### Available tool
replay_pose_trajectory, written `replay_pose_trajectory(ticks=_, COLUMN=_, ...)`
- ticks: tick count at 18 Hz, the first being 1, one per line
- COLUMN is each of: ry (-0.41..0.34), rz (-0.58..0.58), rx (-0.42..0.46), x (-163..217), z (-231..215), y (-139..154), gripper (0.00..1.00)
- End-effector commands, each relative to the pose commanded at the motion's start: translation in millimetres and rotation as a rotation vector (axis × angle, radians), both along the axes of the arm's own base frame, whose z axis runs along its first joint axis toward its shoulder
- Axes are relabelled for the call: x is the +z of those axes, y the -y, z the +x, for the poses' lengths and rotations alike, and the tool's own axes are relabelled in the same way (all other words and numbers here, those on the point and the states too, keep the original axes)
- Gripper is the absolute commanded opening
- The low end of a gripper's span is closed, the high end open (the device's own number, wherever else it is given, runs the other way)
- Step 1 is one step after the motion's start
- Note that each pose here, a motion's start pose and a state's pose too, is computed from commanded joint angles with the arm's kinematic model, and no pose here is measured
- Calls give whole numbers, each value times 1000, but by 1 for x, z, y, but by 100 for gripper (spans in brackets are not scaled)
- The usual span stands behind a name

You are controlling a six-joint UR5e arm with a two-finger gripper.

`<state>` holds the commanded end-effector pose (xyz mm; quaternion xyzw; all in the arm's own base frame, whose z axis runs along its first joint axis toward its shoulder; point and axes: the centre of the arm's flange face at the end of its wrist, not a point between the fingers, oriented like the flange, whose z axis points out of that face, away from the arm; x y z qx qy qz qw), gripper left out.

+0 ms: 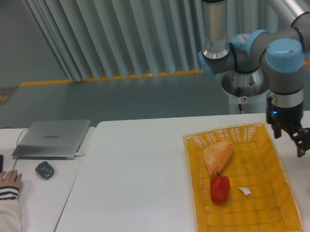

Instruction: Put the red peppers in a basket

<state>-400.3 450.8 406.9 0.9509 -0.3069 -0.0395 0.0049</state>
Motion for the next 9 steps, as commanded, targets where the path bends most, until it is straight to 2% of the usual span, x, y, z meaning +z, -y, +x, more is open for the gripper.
replay_pose_trajectory(ticks=7, ry=38, rz=-29, rx=-154, x=-16, z=-14, y=8, gripper=100)
replay_pose_trajectory(ticks=9, ry=45, rz=-30, rx=-172, x=-20, z=-15, y=7, gripper=100)
